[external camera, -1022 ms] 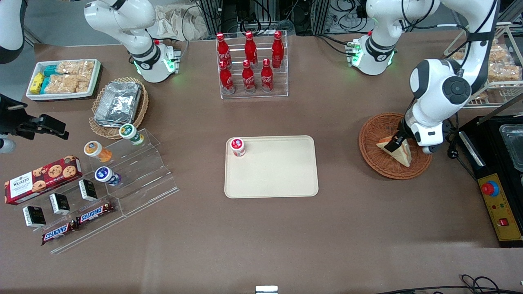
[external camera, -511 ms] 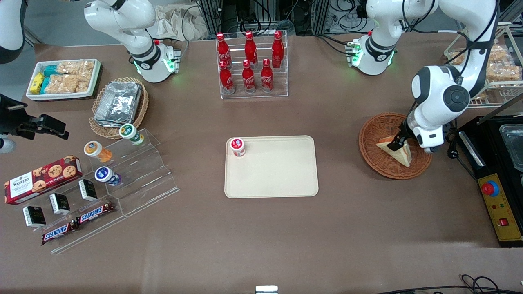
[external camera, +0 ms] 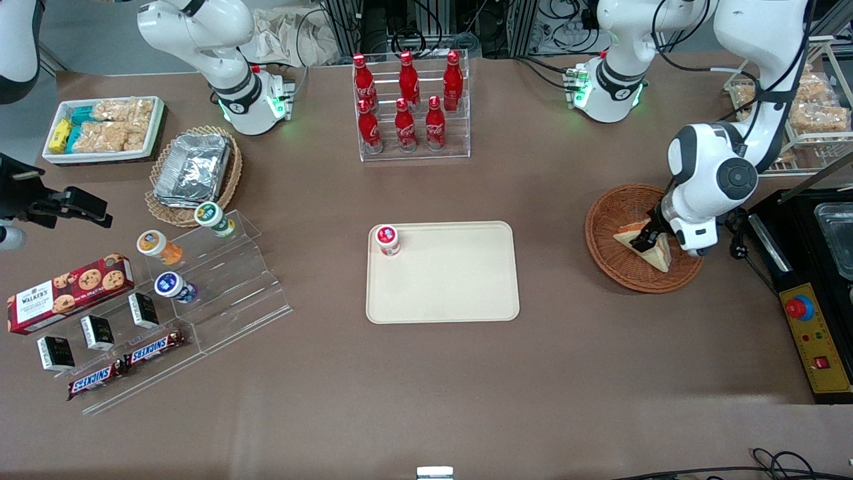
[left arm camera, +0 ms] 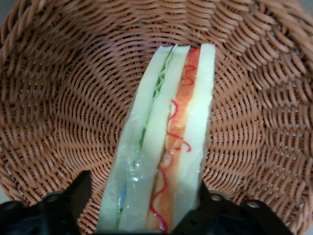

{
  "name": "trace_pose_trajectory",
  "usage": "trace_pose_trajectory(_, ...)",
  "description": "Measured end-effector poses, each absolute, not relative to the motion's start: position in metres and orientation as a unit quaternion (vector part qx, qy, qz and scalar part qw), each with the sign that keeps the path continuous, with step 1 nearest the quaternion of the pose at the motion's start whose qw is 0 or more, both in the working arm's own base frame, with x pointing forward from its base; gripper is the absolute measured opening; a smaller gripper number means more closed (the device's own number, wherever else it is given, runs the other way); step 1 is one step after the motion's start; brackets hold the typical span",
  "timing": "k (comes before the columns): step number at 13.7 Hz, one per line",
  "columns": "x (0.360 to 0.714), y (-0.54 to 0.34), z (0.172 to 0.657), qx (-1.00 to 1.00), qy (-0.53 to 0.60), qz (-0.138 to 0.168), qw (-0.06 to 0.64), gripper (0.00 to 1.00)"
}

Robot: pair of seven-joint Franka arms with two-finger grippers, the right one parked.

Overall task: Place sandwich from basket to tray
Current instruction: 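Close the left gripper on the wrapped sandwich and lift it, then carry the held sandwich with the left gripper over the beige tray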

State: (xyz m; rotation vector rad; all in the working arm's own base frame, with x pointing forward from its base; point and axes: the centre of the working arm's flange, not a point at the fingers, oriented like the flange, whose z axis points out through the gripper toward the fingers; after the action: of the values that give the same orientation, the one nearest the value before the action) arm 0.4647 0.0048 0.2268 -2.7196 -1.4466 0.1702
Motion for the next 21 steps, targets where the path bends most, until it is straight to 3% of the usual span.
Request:
trace_pose_trajectory(2, 0.468, 0.005, 0.229, -0.882, -0.468, 0.050, 0.026, 0.60)
trace_pose_trajectory(4, 0.472, 0.004, 0.233, -0.883, -0.468, 0.043, 0.023, 0.43)
trace_pose_trajectory(8, 0.480, 0.004, 0.249, -0.888, -0.460, 0.023, 0.020, 0.32)
trace_pose_trajectory(12, 0.490, 0.001, 0.292, -0.899, -0.437, 0.000, 0.040, 0.32)
trace_pose_trajectory(19, 0.540, -0.076, 0.422, -0.924, -0.376, 0.004, 0.069, 0.32)
trace_pose_trajectory(21, 0.548, -0.115, 0.439, -0.939, -0.339, 0.001, 0.064, 0.32)
